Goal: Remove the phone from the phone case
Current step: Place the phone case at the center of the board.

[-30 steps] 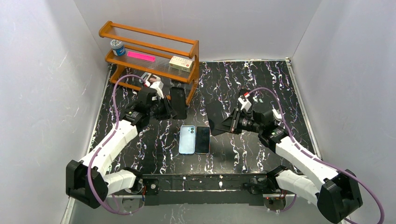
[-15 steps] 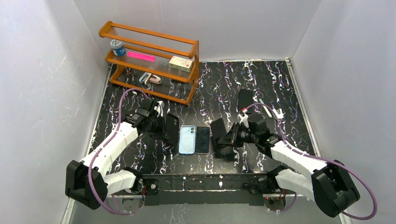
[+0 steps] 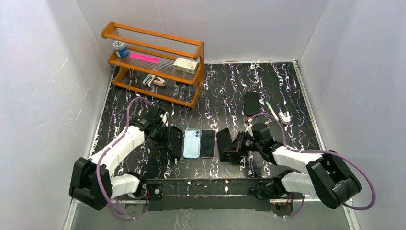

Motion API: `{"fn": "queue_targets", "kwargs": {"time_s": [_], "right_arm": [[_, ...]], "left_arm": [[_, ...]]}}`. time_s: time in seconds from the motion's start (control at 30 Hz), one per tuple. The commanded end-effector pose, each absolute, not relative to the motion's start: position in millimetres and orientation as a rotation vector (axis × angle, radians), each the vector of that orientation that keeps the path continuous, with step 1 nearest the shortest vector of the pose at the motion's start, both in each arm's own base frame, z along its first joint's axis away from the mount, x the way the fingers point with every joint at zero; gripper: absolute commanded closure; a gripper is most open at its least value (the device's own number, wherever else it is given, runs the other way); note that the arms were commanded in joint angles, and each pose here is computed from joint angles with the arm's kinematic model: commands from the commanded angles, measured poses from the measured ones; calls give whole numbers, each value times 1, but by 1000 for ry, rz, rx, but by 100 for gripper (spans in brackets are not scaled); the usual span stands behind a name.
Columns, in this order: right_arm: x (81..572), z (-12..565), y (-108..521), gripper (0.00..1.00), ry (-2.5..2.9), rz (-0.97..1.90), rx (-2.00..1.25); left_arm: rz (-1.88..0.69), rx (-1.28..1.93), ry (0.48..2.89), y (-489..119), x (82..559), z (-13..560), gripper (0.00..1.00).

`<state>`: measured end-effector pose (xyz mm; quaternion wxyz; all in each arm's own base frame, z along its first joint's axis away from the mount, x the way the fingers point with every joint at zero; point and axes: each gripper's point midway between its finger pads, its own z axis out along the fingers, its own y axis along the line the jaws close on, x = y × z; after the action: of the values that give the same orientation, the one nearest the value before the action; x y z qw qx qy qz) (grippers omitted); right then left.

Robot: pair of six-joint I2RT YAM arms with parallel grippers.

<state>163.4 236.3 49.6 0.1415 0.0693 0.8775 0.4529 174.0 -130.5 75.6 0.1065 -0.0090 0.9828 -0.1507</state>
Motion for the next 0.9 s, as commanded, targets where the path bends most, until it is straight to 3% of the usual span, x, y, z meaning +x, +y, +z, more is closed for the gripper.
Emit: {"fn": "queue_targets", "kwargs": {"time_s": [0.0, 0.1, 0.3, 0.53, 0.87], "right_arm": [[176, 65, 247, 99, 2421, 1395, 188], [174, 60, 246, 96, 2441, 1390, 218], [168, 51, 245, 77, 2491, 1369, 215], [159, 41, 238, 58, 2583, 1286, 193], [151, 31, 238, 49, 2700, 1192, 132]], "left_arm": [[-472, -41, 2933, -132, 166, 67, 97], [-474, -37, 2953, -132, 164, 63, 89], [-420, -45, 2968, -126, 162, 56, 72], [-402, -100, 2944, -126, 169, 50, 67], [-344, -173, 2875, -123, 189, 34, 69]]}}
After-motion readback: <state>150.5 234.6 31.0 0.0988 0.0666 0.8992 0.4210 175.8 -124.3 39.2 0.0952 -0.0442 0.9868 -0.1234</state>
